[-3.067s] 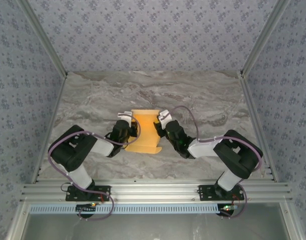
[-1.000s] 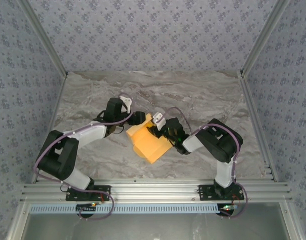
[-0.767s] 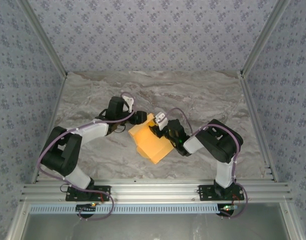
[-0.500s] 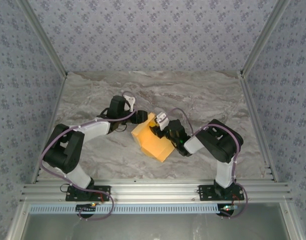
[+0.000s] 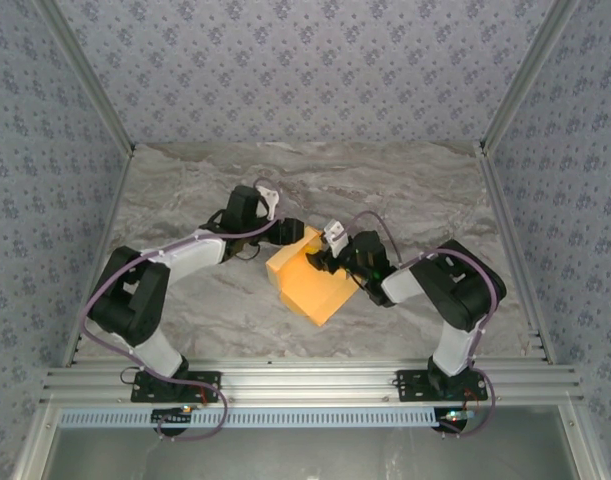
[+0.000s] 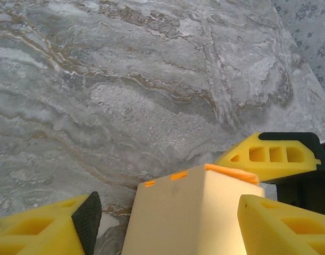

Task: Fold the paper box

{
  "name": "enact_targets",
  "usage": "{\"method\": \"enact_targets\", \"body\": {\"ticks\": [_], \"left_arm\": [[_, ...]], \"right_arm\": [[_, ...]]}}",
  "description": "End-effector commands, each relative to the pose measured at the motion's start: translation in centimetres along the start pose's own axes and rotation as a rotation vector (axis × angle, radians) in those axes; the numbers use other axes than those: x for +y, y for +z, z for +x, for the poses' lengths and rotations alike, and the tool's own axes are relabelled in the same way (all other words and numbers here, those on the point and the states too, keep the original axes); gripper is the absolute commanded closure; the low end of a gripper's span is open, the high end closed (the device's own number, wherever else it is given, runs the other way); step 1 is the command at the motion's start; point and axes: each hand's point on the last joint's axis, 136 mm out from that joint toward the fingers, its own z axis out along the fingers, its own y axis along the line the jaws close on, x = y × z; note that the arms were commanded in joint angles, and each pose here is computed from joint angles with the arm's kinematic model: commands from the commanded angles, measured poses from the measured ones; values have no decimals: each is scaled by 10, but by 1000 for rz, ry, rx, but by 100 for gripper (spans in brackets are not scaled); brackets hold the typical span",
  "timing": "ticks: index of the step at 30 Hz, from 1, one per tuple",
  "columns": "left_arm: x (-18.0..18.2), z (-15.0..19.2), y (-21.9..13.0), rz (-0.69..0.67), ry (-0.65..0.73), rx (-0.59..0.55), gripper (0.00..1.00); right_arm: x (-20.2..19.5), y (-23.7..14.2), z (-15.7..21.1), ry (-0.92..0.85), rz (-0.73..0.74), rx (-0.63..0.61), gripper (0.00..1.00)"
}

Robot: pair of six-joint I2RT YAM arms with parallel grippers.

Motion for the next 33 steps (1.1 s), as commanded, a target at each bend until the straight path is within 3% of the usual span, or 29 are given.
{"method": "enact_targets", "body": {"ticks": [1,10,16,20,26,33], "left_arm": [[-7,-3,4,17,21,20,29],[-4,-1,17,14,27,51,29],[-7,-4,30,23,36,68,31],[-9,-2,36,28,41,87,33],[-14,2,38,47,37,102,36],[-19,14,35,79,-4,127,45]], "right_arm": [[4,-6,4,-26,-47,20,40],[-11,-16,9,-6,-34,51,42],[-2,-9,6,-16,-114,81,45],[-7,-6,0,-20,-72,70,50],[-9,1,-1,-134,-1,89,67],[-9,14,-3,-166,140,93,63]]}}
